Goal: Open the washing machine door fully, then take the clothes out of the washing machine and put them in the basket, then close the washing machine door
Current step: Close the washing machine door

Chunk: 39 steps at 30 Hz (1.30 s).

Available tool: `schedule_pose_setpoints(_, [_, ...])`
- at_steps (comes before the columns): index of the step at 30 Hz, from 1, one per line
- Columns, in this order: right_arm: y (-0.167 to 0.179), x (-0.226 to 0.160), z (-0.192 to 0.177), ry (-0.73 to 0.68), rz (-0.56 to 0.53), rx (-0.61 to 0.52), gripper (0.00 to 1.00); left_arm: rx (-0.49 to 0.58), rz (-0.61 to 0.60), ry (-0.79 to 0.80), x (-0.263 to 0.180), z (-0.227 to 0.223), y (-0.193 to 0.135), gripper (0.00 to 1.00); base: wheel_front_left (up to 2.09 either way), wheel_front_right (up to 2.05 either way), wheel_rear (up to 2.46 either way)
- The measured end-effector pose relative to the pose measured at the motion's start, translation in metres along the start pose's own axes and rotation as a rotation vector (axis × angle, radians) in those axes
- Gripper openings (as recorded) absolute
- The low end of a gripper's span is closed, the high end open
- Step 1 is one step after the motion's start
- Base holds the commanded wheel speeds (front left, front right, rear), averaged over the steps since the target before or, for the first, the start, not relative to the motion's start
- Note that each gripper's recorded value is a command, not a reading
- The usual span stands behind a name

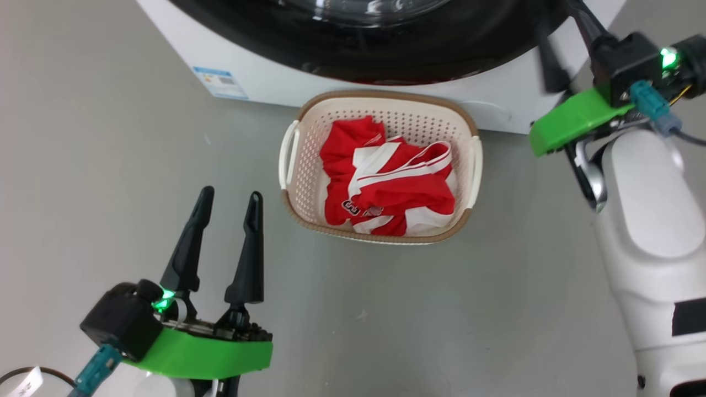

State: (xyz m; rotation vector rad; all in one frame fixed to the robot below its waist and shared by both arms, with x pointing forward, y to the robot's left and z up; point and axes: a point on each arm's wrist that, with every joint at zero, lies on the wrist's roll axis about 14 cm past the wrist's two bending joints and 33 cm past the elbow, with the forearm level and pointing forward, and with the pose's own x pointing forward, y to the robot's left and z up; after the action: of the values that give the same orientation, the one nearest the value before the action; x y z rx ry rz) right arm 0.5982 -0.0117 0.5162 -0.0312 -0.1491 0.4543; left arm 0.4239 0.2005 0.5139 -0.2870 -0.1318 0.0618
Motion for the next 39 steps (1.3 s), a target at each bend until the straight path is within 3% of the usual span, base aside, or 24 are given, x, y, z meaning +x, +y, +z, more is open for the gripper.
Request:
schedule_pose_setpoints(18, [-0.021,-0.103,0.013,0.002,-0.119,0.077,1.0,0.027,-0.107,-0.023,-0.005,0.008,-0.033,1.0,0.0,0.0,0.0])
schedule_pose_setpoints(29, [-0.049,-0.177,0.034,-0.031,-0.273,0.113,1.0,0.006,-0.123,-0.052,-0.024,0.023,-0.039,1.0,0.0,0.0,0.0])
schedule_pose_setpoints(39, [-0.054,-0.226,0.052,-0.056,-0.336,0.088,1.0,0.023,-0.111,-0.069,-0.045,0.033,-0.034,1.0,0.0,0.0,0.0])
